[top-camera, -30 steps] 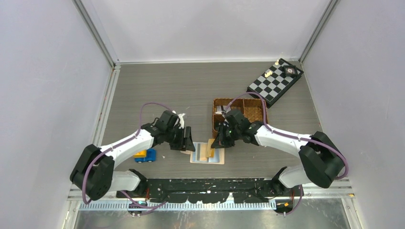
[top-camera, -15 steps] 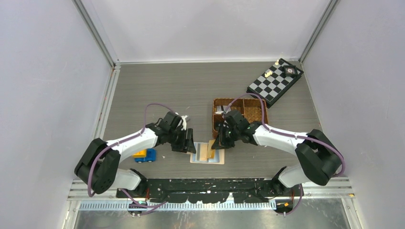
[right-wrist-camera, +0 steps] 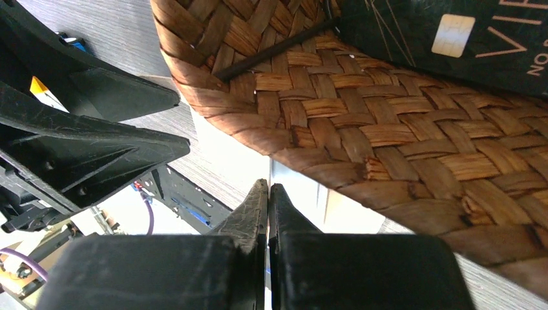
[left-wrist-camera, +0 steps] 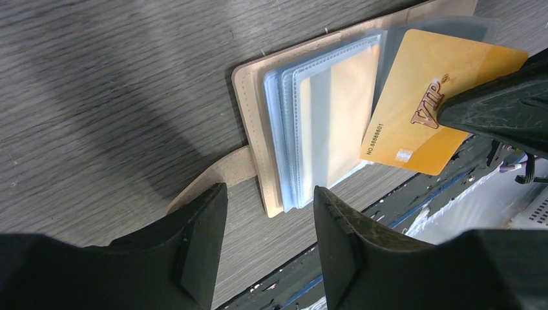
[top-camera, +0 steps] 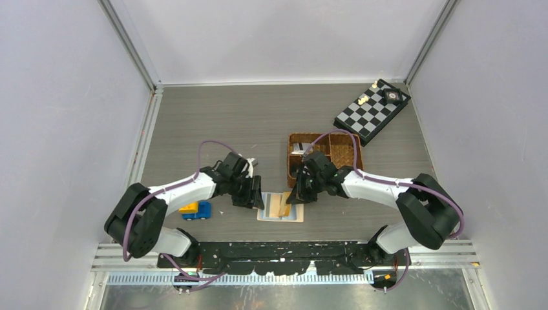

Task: Put the credit cards into the card holder
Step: Insert the credit card into the card holder.

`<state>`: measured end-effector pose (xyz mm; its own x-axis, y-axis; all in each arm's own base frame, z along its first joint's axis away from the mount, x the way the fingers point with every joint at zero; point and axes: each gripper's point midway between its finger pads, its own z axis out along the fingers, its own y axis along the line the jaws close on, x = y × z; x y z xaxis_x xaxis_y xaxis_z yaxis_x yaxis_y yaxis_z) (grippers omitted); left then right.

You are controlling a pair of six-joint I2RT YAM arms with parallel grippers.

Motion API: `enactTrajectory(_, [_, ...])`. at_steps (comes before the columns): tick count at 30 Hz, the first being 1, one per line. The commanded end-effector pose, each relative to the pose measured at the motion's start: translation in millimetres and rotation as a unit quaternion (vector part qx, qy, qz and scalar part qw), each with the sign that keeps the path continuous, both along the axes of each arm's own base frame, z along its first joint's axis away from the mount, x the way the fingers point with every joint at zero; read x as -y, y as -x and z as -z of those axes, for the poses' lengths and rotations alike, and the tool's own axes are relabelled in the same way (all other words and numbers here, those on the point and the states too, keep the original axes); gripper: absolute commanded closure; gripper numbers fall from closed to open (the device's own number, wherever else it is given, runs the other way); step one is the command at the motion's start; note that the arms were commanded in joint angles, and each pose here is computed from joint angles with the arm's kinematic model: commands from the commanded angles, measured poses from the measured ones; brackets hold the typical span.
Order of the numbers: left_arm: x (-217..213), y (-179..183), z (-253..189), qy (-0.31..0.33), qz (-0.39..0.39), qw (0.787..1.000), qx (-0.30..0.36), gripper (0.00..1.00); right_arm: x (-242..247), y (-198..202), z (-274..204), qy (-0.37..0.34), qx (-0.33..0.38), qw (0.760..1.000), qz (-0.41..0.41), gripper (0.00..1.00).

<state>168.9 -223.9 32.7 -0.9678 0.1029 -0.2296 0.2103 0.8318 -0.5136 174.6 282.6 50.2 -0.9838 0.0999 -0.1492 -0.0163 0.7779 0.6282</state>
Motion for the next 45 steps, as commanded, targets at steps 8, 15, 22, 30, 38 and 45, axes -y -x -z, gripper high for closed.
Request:
enactTrajectory(8, [-3,-3,11,-0.016,0.008,1.000,0.010,0.53,-4,-1,12,-0.008,-0.011,1.000,0.010,1.00])
enactTrajectory(15, [-3,-2,15,-0.021,0.009,1.000,0.005,0.56,-3,3,19,-0.001,-0.025,1.000,0.008,1.00])
enactTrajectory(22, [-6,-5,20,-0.033,0.006,0.999,0.009,0.65,8,11,22,0.023,-0.039,0.999,0.013,0.99])
enactTrajectory(30, [-7,-9,23,-0.041,0.008,0.999,0.017,0.83,16,23,25,0.042,-0.051,0.997,0.031,1.00])
enactTrajectory(38, [-10,-11,28,-0.055,0.013,0.998,0.022,0.96,19,34,34,0.058,-0.058,0.995,0.063,0.99])
enactTrajectory(45, [-9,-12,28,-0.052,0.022,0.998,0.027,0.99,21,39,44,0.059,-0.068,0.993,0.073,1.00])
